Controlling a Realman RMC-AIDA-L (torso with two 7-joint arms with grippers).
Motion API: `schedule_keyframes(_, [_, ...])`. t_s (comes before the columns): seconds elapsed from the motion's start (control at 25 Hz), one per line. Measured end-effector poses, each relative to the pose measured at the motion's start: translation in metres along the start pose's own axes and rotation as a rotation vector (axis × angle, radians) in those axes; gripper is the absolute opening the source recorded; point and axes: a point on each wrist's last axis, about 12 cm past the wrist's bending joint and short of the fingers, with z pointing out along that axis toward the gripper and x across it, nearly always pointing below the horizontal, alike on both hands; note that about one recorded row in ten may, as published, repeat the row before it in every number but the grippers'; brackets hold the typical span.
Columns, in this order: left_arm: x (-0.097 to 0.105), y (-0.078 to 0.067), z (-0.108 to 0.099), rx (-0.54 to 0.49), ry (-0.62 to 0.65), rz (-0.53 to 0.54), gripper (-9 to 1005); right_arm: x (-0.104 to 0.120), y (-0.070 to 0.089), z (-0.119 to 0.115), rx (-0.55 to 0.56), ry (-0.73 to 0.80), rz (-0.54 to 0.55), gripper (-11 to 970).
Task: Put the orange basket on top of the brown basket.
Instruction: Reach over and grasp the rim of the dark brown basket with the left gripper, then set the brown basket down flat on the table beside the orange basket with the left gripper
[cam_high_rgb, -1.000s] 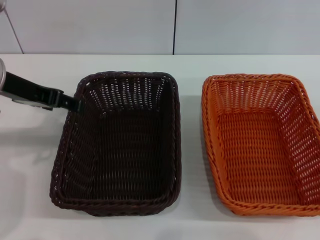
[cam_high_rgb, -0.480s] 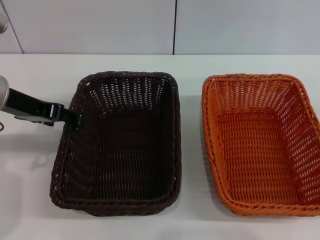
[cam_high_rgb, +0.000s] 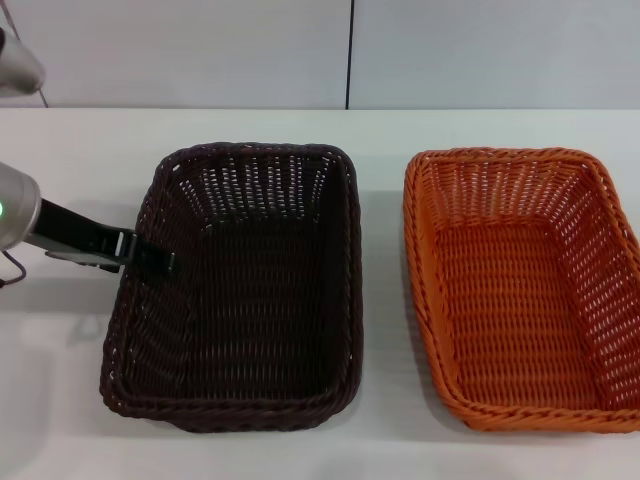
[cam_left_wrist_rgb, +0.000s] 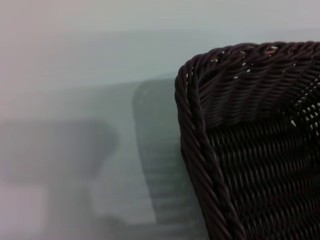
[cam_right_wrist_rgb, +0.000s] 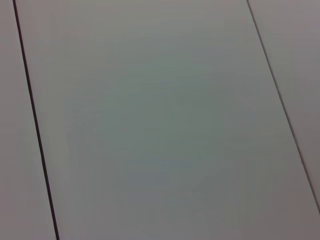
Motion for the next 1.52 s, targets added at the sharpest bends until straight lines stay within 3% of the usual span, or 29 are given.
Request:
schedule_keyframes(0.44, [0.003,-0.006,0.011,-0.009,0.036,0.043,794,0.002,0.002,-0.001,0.000,0.007,0.009,564])
schedule_keyframes(0.64, [0.004,-0.007,0.010,-0.009,0.040,0.050,563,0.003,0.003,-0.002,0.000,0.010,0.012,564])
schedule_keyframes(1.0, [0.008,-0.007,0.008,-0.003,0.057,0.057,314,0.005,0.000,-0.006,0.011,0.014,0.014,564])
schedule_keyframes(1.2, [0.003,-0.008,-0.004,-0.018,0.010,0.078,193,0.005,0.000,-0.005,0.010,0.013,0.017,564])
schedule_keyframes(1.52, [-0.018,-0.014,-0.053,-0.020,-0.081,0.197,183,0.004,0.002,-0.004,0.007,0.009,0.023,564])
